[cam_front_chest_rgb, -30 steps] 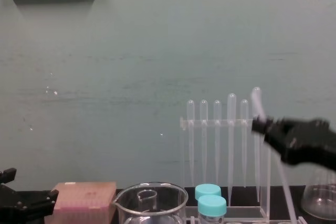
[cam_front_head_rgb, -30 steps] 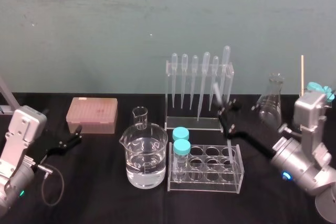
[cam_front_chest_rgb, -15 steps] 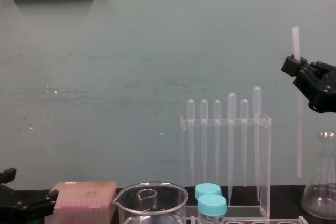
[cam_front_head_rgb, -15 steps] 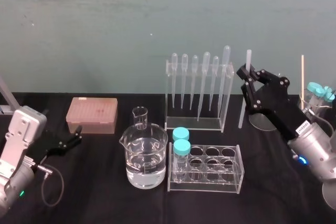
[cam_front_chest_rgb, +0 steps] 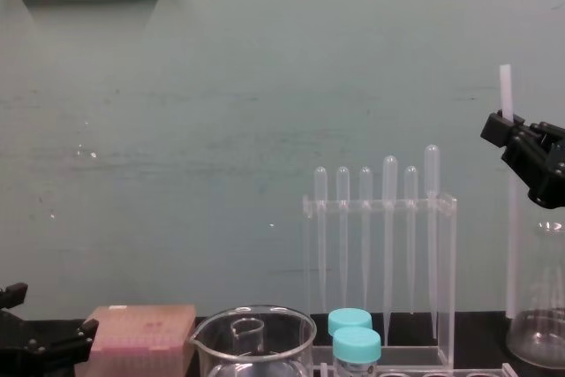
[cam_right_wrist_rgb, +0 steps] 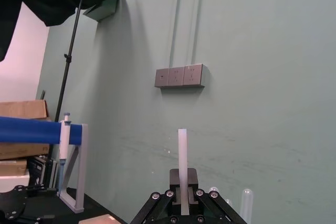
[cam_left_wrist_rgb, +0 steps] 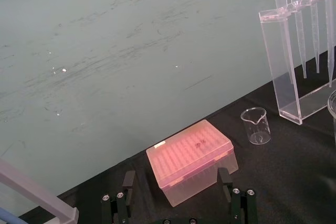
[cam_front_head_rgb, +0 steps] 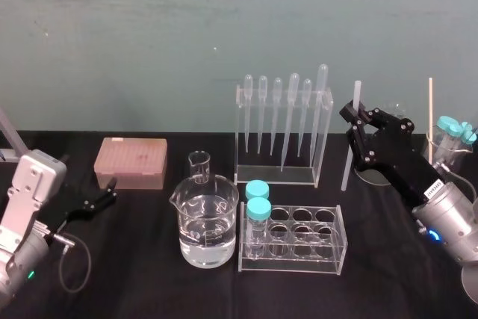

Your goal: Pick up the stirring rod with one hand, then place it down.

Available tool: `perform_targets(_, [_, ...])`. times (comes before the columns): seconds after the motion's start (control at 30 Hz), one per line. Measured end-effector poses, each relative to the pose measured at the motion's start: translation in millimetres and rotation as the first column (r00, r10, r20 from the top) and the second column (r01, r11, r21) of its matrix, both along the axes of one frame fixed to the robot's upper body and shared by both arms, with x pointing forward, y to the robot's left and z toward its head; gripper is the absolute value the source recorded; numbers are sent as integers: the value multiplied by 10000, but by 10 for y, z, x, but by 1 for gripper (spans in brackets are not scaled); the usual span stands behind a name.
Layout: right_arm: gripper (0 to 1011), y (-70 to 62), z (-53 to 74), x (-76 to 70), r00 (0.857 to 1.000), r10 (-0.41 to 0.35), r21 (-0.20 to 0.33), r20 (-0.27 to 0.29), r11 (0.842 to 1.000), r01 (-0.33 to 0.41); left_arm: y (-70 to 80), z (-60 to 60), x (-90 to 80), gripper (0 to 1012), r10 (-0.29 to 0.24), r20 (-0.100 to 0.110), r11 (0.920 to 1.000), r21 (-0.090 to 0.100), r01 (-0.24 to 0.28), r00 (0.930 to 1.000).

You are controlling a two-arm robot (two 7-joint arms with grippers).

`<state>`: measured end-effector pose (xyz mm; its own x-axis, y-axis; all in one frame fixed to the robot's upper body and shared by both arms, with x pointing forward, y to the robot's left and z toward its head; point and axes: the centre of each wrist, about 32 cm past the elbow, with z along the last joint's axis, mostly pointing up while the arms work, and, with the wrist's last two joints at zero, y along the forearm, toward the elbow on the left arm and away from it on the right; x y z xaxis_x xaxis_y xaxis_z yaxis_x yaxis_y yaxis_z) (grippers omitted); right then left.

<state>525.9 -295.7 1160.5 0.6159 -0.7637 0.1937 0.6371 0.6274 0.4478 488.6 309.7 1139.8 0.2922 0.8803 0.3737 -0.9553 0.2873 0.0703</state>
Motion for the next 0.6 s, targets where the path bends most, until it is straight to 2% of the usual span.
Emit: perform_targets(0.6, [69, 10, 12, 3, 10000, -20, -14, 48, 10000, 20, 0, 0, 0, 1000, 0, -1, 10000, 0, 0, 10000])
